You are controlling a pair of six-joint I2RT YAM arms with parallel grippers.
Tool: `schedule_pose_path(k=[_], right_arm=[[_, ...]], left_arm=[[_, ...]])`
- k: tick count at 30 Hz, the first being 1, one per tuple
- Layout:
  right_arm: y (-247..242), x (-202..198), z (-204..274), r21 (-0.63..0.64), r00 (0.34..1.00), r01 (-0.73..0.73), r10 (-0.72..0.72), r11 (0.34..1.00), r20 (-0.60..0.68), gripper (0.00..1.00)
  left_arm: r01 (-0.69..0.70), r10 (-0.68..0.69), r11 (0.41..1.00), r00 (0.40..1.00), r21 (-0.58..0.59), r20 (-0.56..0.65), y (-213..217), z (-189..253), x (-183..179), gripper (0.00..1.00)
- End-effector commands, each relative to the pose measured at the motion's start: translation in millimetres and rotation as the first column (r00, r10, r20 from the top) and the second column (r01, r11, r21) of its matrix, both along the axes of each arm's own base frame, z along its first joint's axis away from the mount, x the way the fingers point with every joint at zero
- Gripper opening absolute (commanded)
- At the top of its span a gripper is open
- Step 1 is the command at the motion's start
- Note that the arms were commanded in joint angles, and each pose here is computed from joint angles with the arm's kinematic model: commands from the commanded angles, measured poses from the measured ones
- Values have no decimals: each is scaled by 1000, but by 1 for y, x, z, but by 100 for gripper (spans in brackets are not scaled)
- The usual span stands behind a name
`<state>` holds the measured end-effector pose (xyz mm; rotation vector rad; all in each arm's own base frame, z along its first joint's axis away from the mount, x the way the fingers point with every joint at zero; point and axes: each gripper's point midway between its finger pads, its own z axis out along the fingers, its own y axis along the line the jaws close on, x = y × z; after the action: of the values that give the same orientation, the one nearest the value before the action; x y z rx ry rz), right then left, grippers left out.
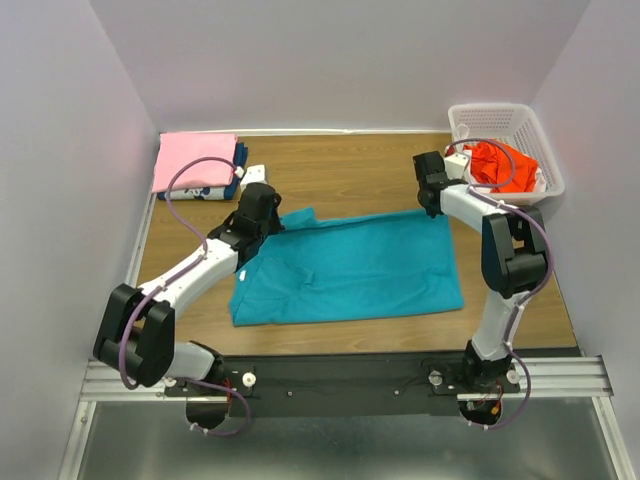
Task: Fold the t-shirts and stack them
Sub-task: Fold the tshirt
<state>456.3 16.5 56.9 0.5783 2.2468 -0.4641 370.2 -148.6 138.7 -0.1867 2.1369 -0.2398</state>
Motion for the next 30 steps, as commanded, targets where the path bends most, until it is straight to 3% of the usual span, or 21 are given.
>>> schedule_pose_path(k=[1, 16, 30], right_arm=[[0, -18, 10, 10, 1000, 16, -17, 1000, 18, 1], [6, -73, 29, 54, 998, -13, 10, 998, 59, 1], [3, -99, 36, 79, 997, -26, 21, 997, 69, 1]], left_arm=[[-46, 47, 999, 998, -25, 29, 8, 6, -10, 0], [-149, 150, 984, 989, -95, 2, 34, -1, -68, 0], [-186, 170, 956, 981, -227, -89, 28, -23, -121, 0]])
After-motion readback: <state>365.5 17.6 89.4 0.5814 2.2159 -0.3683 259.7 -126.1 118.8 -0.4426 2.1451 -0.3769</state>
